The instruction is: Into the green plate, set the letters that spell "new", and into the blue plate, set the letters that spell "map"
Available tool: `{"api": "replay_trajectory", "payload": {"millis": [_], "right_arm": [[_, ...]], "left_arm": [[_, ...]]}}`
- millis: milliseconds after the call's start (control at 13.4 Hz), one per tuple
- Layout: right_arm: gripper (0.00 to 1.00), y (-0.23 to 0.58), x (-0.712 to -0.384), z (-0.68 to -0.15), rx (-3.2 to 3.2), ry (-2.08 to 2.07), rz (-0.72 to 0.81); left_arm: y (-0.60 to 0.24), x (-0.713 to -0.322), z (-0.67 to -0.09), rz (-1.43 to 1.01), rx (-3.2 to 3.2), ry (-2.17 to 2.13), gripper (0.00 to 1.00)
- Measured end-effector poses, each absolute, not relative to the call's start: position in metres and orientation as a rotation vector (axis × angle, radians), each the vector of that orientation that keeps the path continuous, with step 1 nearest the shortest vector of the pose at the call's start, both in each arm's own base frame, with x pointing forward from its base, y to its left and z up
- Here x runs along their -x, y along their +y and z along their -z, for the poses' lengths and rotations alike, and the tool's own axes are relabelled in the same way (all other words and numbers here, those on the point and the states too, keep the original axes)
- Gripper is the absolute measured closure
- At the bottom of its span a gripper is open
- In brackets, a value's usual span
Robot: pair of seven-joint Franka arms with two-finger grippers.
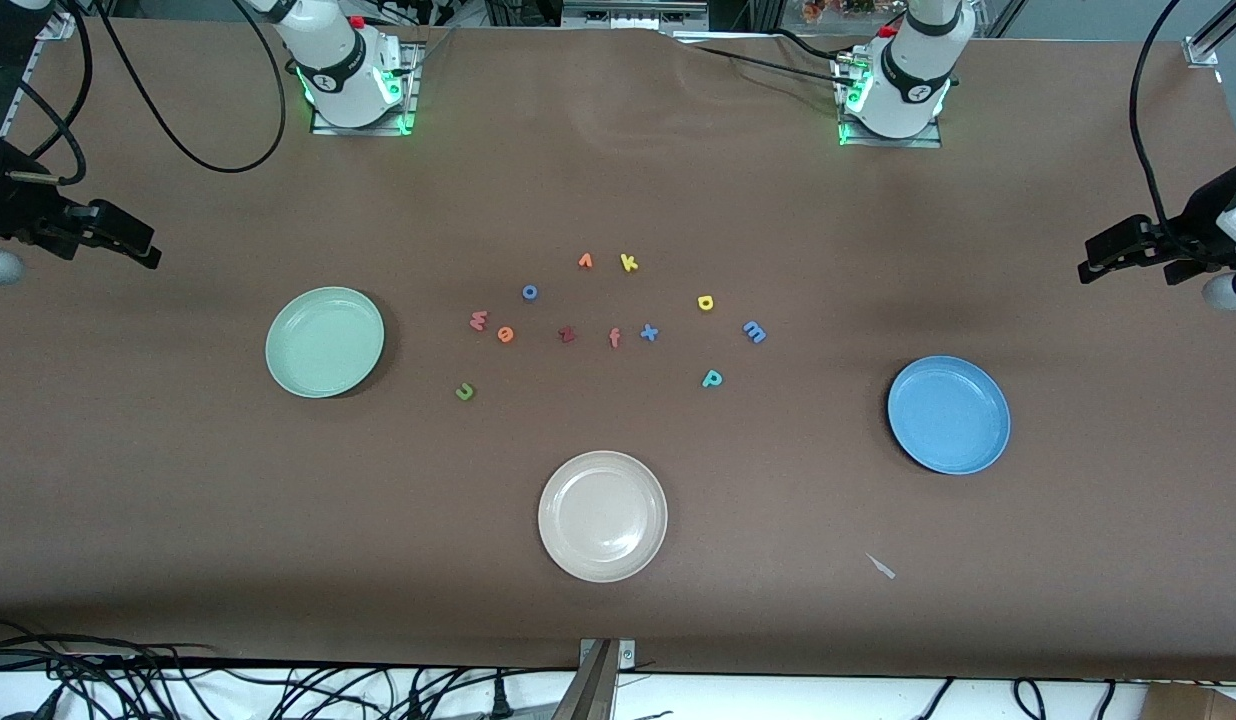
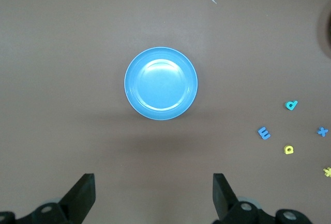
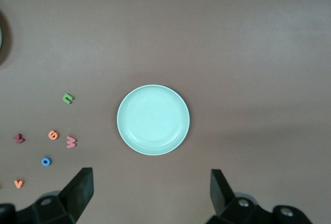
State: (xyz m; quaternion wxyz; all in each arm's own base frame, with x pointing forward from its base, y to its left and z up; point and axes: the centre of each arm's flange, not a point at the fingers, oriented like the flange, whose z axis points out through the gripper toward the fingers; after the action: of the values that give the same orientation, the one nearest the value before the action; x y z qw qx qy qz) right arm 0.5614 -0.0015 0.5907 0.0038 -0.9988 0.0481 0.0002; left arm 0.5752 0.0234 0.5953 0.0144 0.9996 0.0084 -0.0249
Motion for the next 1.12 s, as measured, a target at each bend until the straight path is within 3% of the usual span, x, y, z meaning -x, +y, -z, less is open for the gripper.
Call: {"api": "replay_trajectory", "payload": {"millis": [1121], "right_arm": [[0.00,0.019,-0.561,-0.587,3.122,0.098,-0.021]], "left_arm": [[0.027,-0.575,-0.596,0.074,-3.112,0.036,0.00]]}}
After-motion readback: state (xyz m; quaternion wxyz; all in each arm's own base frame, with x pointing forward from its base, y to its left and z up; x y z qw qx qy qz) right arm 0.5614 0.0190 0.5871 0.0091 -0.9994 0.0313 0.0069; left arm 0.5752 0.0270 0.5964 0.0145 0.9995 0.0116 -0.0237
